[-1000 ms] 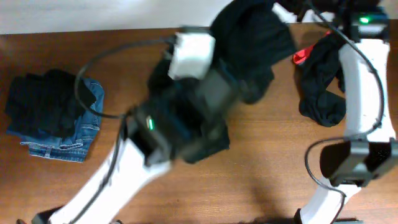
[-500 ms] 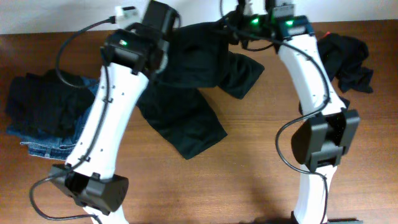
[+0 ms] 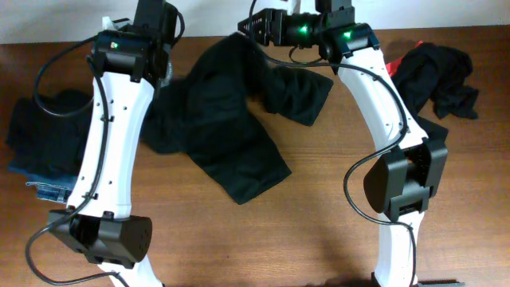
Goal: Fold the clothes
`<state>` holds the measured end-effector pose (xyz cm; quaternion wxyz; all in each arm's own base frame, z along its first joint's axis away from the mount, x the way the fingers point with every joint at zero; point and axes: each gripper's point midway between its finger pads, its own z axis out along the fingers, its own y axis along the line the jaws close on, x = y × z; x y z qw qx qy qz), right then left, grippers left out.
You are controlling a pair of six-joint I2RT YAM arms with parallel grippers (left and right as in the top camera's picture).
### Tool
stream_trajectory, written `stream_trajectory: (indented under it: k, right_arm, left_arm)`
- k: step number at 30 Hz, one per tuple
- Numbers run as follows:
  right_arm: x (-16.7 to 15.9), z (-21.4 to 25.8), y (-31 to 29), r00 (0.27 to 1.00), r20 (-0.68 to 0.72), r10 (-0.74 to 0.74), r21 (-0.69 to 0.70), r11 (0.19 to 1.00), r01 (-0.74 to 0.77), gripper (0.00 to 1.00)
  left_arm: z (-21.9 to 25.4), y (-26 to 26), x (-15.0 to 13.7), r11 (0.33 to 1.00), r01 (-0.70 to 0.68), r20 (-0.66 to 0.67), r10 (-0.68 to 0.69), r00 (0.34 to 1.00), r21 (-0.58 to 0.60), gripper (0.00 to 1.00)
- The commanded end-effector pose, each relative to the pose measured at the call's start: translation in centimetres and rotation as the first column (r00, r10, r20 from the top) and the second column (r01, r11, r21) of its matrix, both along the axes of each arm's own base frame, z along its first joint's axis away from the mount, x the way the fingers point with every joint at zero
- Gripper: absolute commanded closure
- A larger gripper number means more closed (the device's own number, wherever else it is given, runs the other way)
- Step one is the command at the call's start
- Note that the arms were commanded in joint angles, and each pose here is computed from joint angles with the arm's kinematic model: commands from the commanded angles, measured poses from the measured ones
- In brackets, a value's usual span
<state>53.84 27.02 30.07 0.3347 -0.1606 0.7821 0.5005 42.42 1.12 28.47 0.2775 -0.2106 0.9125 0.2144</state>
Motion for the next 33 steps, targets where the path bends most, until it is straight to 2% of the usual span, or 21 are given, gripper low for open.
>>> stream_trajectory:
  k: [1, 3, 7, 10, 14, 16, 19, 20, 21, 22, 24, 30, 33]
  right_arm:
    - [-0.4, 0.4, 0.3, 1.0, -0.021, 0.016, 0.017, 1.0, -0.016, 0.33]
    - [-0.8, -1.3, -0.3, 0.994, -0.107, -0.006, -0.018, 1.0, 0.004, 0.33]
    - [-3.9, -7.5, -3.0, 0.94, -0.329, -0.085, -0.222, 0.975, 0.01, 0.34]
    - [-6.8, -11.4, -5.2, 0.905, -0.397, -0.151, -0.427, 0.903, -0.037, 0.34]
    - [-8.6, -14.6, -9.0, 0.842, -0.414, -0.344, -0.658, 0.753, -0.016, 0.33]
    - [-8.8, -15.5, -11.0, 0.789, -0.408, -0.459, -0.725, 0.688, 0.026, 0.29]
    - [-7.6, -15.8, -12.5, 0.766, -0.386, -0.514, -0.734, 0.675, 0.083, 0.21]
    - [-7.1, -15.8, -13.1, 0.763, -0.378, -0.524, -0.731, 0.675, 0.102, 0.19]
    - [-6.6, -15.9, -14.3, 0.751, -0.376, -0.543, -0.728, 0.674, 0.123, 0.15]
    - [-6.4, -16.1, -14.9, 0.743, -0.381, -0.551, -0.728, 0.674, 0.127, 0.13]
    - [-6.5, -16.5, -15.7, 0.734, -0.392, -0.554, -0.729, 0.674, 0.119, 0.13]
    - [-7.2, -18.1, -18.2, 0.724, -0.415, -0.551, -0.747, 0.661, 0.075, 0.12]
    - [-7.4, -18.6, -18.6, 0.714, -0.423, -0.558, -0.751, 0.657, 0.069, 0.12]
  left_arm:
    - [0.3, 0.2, 0.0, 1.0, -0.006, 0.006, 0.006, 1.0, -0.003, 0.66]
    - [0.2, 0.1, 0.0, 1.0, -0.004, 0.004, 0.004, 1.0, -0.007, 0.66]
    - [0.1, 0.1, -0.3, 1.0, -0.003, -0.007, 0.003, 1.0, -0.007, 0.66]
    - [0.1, 0.1, -0.2, 1.0, -0.003, -0.005, 0.003, 1.0, -0.007, 0.66]
    - [0.2, -0.2, 0.3, 1.0, 0.016, 0.006, -0.016, 1.0, -0.018, 0.66]
    - [-0.4, -2.0, 1.3, 0.986, 0.154, -0.019, -0.156, 0.988, -0.068, 0.66]
    - [-1.3, -6.2, 2.9, 0.886, 0.43, -0.029, -0.441, 0.897, -0.176, 0.66]
    - [-1.6, -7.6, 3.3, 0.83, 0.518, -0.023, -0.533, 0.846, -0.208, 0.65]
    - [-2.4, -10.2, 3.7, 0.714, 0.648, -0.003, -0.673, 0.74, -0.266, 0.64]
    - [-3.0, -11.2, 3.9, 0.666, 0.687, 0.004, -0.717, 0.697, -0.292, 0.62]
    - [-4.3, -12.4, 4.2, 0.612, 0.72, 0.004, -0.761, 0.648, -0.328, 0.62]
    - [-11.6, -15.3, 5.5, 0.57, 0.718, -0.102, -0.806, 0.584, -0.399, 0.62]
    - [-14.4, -16.6, 6.1, 0.578, 0.715, -0.149, -0.807, 0.571, -0.393, 0.62]
